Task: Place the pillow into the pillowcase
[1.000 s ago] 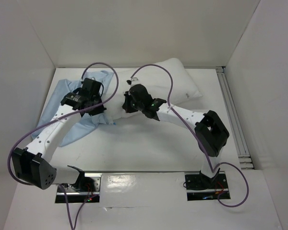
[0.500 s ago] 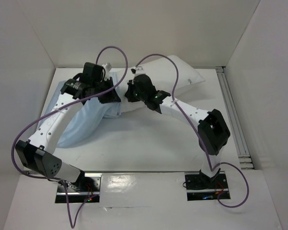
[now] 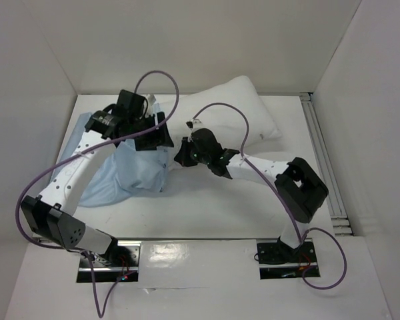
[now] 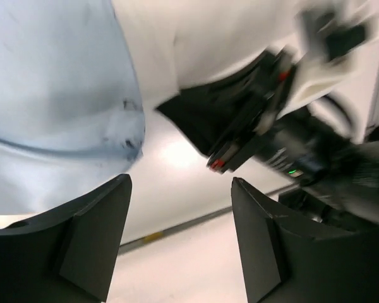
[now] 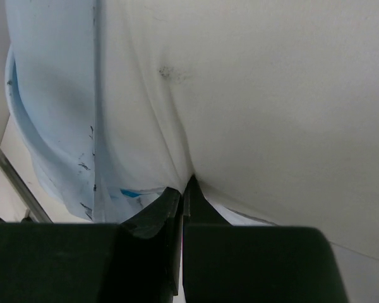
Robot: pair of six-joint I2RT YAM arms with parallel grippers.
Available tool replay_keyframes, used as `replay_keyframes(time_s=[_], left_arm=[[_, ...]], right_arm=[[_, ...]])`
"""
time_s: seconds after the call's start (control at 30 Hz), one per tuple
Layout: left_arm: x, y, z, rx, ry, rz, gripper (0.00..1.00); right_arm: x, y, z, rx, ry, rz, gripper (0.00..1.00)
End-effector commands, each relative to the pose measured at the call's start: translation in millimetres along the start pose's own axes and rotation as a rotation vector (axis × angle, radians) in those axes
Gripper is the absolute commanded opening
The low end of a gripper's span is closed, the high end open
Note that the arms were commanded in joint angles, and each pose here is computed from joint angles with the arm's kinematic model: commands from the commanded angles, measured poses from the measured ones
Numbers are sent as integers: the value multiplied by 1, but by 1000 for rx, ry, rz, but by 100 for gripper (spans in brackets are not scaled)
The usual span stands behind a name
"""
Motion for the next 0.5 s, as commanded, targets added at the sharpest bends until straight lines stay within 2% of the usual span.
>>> replay_keyframes(time_s=[0.0, 0.1, 0.13, 0.23, 0.3, 0.47], left_arm=[[-51, 24, 3, -55, -26, -160, 77], [-84, 25, 23, -143, -1, -224, 71], [-91, 6, 34, -185, 15, -198, 70], [-121, -13, 50, -264, 47, -228, 71], [-131, -44, 64, -332, 66, -199, 72], [-152, -78, 68, -346, 77, -192, 74]], right_arm=[[-15, 16, 28, -96, 4, -57, 0], [-15, 21, 28, -96, 13, -57, 0], [-15, 21, 28, -96, 24, -58, 0], [-10, 21, 33, -92, 54, -45, 0], [-14, 21, 31, -74, 62, -57, 0], [-10, 19, 31, -60, 84, -43, 0]])
Point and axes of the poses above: each gripper's point midway between its finger pads, its own y axis back along the fingers, its own z axis along the line the jaws close on, x = y × z, the point moved 2 cm from there along y, back along the fingers, and after that the axes turned 2 degrees about -y, right-handed, at the moved point
